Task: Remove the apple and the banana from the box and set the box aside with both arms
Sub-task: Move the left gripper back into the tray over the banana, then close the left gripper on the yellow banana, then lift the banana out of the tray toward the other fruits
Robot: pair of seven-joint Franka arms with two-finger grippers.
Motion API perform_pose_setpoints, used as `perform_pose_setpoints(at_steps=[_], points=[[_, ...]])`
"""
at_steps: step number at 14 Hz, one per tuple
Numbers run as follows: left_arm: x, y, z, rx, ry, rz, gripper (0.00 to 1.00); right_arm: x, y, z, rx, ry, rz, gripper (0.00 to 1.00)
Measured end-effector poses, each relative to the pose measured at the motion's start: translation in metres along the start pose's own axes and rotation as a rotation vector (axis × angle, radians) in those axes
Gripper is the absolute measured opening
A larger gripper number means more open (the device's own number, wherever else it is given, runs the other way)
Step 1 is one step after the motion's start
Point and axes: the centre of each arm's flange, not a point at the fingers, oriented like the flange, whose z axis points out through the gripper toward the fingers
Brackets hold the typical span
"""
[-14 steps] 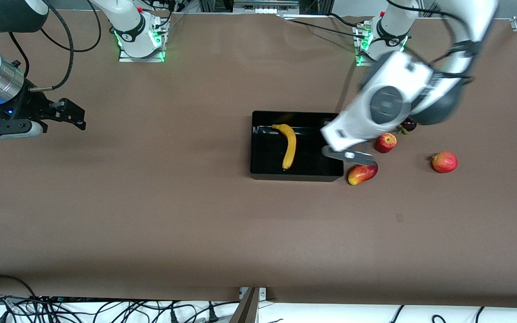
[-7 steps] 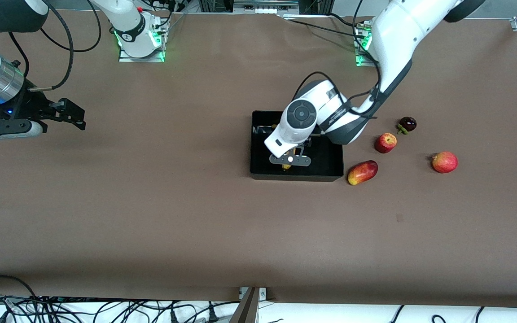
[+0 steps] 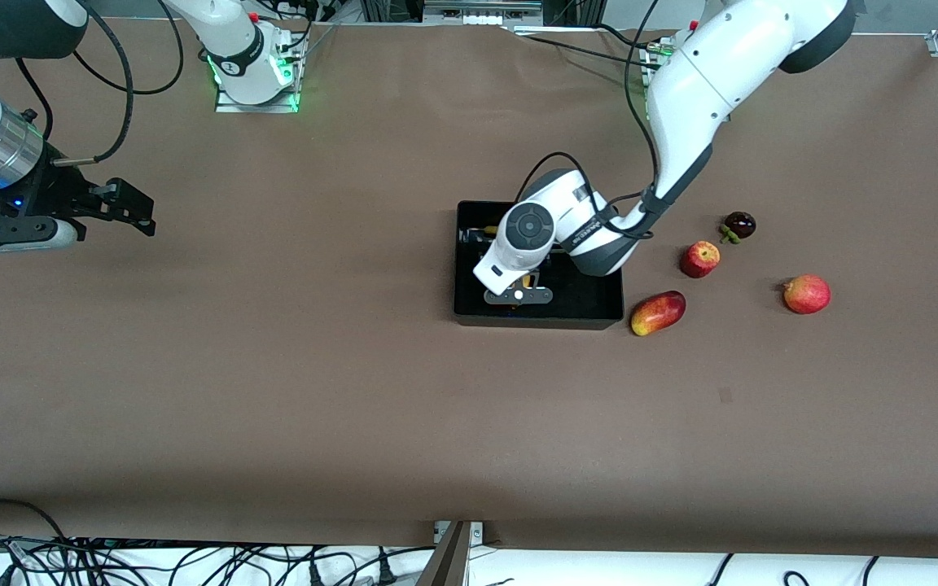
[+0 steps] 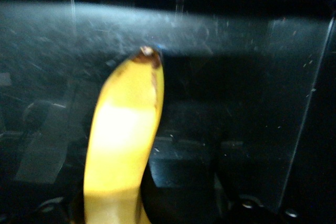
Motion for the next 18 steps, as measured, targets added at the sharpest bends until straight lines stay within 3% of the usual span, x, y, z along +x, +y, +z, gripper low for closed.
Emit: perform_pose_setpoints(at_steps=[5, 10, 14, 18], points=[[0.003, 0.002, -0.006, -0.006, 0.013, -0.013, 0.39, 0.000, 0.000, 0.000, 0.000, 0.000, 0.000, 1.00], [0.025, -0.013, -0.036, -0.016, 0.040, -0.053, 0.38, 0.000, 0.000, 0.000, 0.000, 0.000, 0.000, 1.00], [0.032, -0.039, -0.135, -0.014, 0.065, -0.081, 0.38, 0.000, 0.000, 0.000, 0.000, 0.000, 0.000, 1.00], [0.057, -0.110, -0.209, 0.005, 0.003, -0.029, 0.38, 0.000, 0.000, 0.000, 0.000, 0.000, 0.000, 1.00]])
